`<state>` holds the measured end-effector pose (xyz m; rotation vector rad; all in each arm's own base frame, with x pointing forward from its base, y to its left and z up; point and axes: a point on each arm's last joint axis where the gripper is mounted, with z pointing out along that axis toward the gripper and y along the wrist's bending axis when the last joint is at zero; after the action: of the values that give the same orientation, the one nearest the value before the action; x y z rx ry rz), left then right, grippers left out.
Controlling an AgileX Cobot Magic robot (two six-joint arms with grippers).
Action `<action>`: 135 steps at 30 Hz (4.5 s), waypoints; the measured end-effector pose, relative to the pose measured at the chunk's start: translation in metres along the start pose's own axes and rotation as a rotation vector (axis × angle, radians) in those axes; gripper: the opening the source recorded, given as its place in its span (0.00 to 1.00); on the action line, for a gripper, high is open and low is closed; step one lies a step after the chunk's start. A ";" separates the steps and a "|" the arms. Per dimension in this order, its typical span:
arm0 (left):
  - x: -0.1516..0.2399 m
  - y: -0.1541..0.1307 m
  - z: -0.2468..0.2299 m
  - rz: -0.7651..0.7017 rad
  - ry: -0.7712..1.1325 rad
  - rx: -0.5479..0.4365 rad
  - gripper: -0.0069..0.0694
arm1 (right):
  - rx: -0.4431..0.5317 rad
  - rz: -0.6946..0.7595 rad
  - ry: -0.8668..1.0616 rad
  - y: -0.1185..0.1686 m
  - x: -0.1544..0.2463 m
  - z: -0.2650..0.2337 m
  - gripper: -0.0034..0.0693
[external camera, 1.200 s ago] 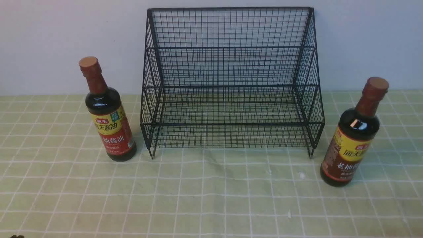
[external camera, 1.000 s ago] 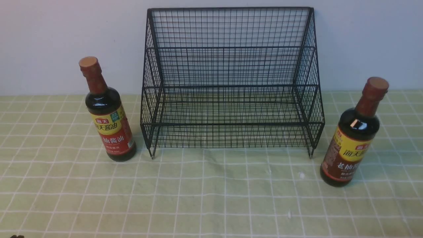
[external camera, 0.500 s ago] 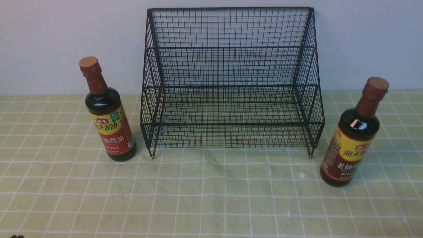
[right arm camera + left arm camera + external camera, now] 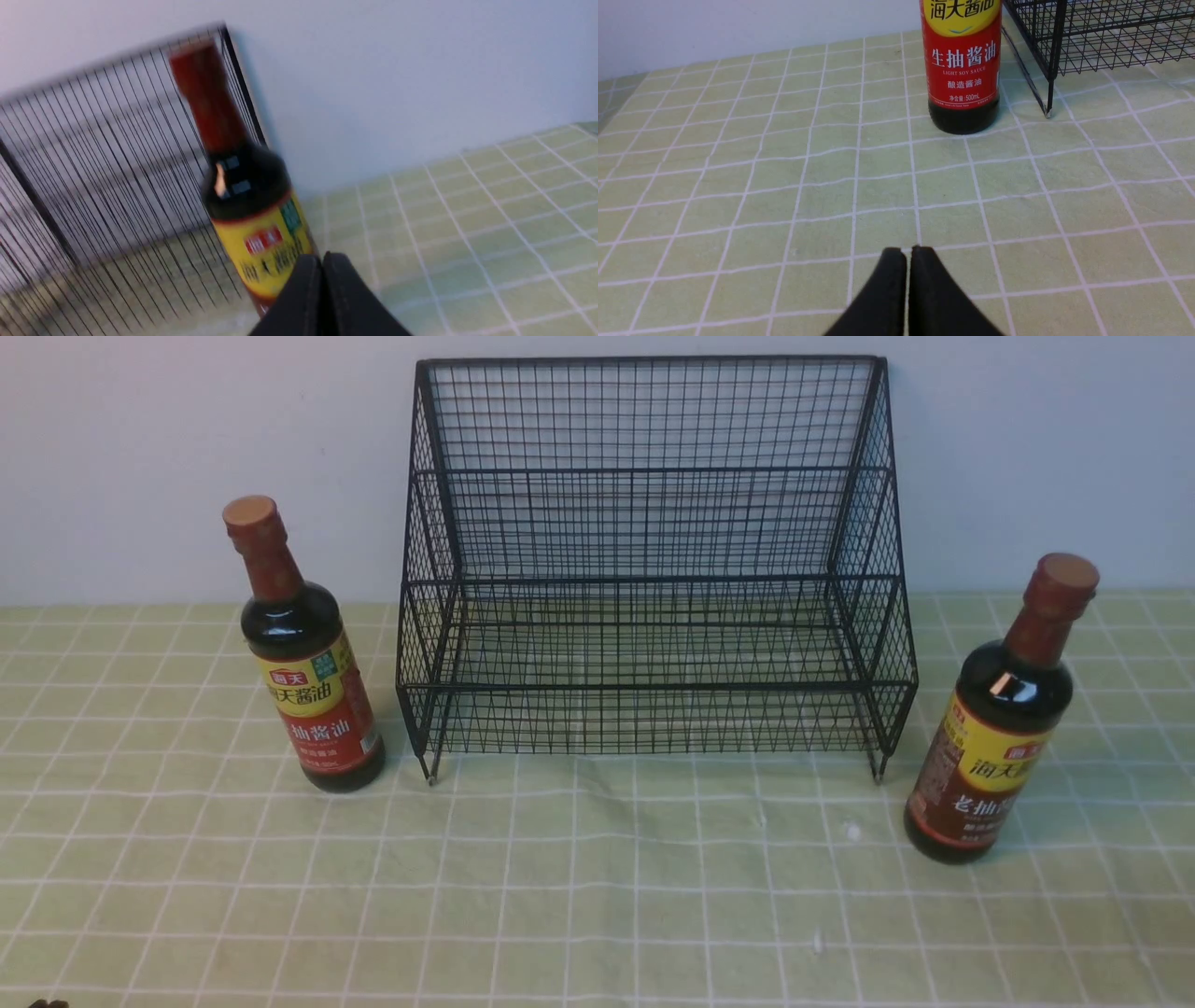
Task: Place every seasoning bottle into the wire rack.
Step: Use the right arm to grab the condiment bottle closest to it, then use the right arm to put the condiment bottle back on the shelf
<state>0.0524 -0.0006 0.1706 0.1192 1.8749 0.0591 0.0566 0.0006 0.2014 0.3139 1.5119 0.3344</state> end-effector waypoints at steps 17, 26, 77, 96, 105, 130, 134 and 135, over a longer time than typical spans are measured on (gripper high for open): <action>0.000 0.000 0.000 0.000 0.000 0.000 0.08 | -0.103 0.299 -0.161 0.023 -0.053 -0.008 0.03; 0.000 0.000 0.000 0.000 0.000 0.000 0.08 | -0.057 -0.151 0.434 0.085 -0.151 0.020 0.03; 0.000 0.000 0.000 0.000 0.000 0.000 0.08 | -0.084 -0.334 1.105 0.071 -0.091 0.277 0.60; 0.000 0.000 0.000 0.000 0.000 0.000 0.08 | -0.164 -0.471 1.054 0.112 -0.145 0.253 0.42; 0.000 0.000 0.000 0.000 0.000 0.000 0.08 | -0.289 -0.576 0.852 0.170 -0.195 0.230 0.42; 0.000 0.000 0.000 0.000 0.000 0.000 0.08 | -0.328 -0.503 0.700 0.188 -0.151 0.304 0.42; 0.000 0.000 0.000 0.000 0.000 0.000 0.08 | -0.324 -0.497 0.716 0.186 -0.142 0.311 0.42; 0.000 0.000 0.000 0.000 0.000 0.000 0.08 | -0.323 -0.496 0.727 0.185 -0.138 0.314 0.42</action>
<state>0.0524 -0.0006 0.1706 0.1192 1.8749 0.0591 0.3625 0.1162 0.4137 -0.4920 2.1373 0.2996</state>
